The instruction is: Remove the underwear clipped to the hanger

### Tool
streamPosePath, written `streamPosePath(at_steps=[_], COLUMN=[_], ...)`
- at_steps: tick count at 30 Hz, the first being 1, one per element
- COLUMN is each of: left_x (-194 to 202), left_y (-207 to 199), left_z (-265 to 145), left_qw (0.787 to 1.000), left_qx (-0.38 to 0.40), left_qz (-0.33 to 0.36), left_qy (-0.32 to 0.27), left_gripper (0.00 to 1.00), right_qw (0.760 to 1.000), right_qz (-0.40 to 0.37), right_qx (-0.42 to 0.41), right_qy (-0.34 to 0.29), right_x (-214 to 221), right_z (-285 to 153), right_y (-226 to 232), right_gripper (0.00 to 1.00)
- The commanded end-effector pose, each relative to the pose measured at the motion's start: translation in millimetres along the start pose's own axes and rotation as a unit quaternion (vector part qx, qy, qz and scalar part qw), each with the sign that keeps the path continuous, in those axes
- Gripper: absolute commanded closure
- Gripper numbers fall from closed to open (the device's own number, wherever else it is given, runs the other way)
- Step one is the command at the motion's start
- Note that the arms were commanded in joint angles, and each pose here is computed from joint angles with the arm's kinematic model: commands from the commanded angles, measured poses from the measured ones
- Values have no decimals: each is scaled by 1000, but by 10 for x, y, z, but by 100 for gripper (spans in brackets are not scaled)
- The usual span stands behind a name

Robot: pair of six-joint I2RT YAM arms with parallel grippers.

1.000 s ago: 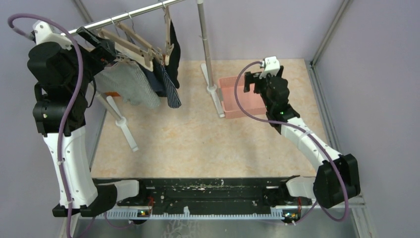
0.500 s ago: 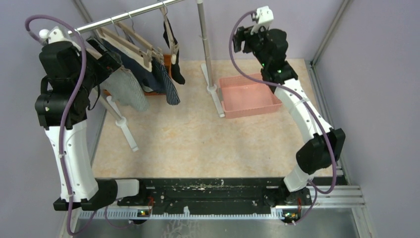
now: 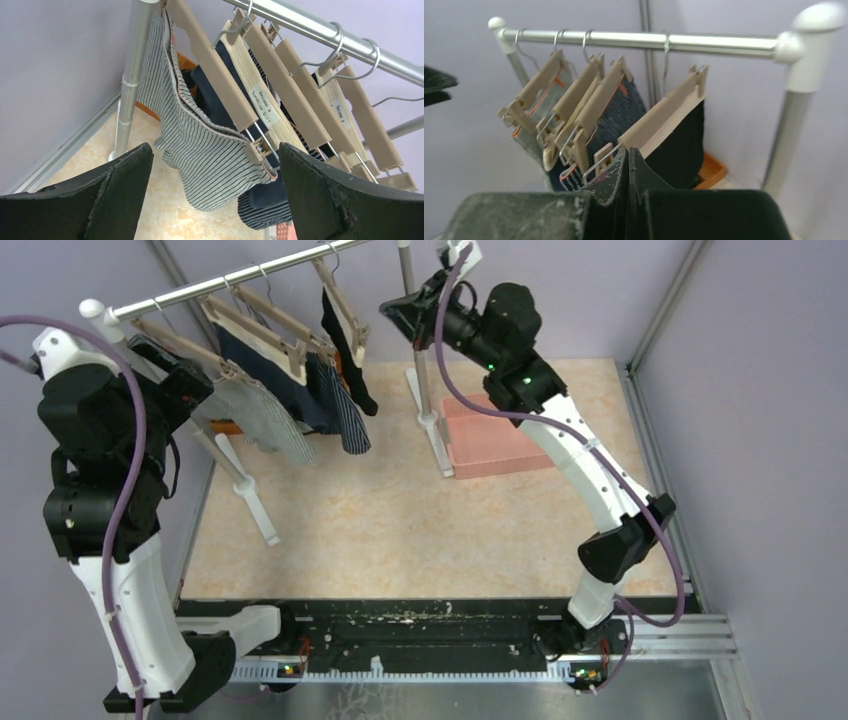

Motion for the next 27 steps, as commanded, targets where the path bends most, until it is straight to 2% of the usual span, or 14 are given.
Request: streamPosePath(at_steps=[1,6,13,18,27], left_x=[43,93,150,136,335], left_y=[-117,-197,-233,-200,-249], left_z=[292,474,570,608,851], left_qw=[999,999,998,998,998], left_qx=[10,20,27,8,3], left_qz=[33,46,50,56,55], left_qy=[11,22,29,20,44], left_gripper=[0,0,0,0,0], right_qw=[999,995,992,994,991], right_qz=[25,-3,-33,-46,-82], right_qx=[-38,-62,-49,-11,36], right_qy=[29,73,115,99,95], right_x=[345,861,1196,1175,1071], right_z=[186,441,470,294,73], right_y=[109,390,626,566,490], right_gripper=[100,100,100,100,100])
Point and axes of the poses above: each gripper's point midway between its finger pads, its own z axis out along the fingers, its own y axis along the line the jaws close on, x = y × z, the point moved 8 cm from there along -z, back along the fingers, and after that the axes turned 11 degrees about z, right-handed, at the moved point
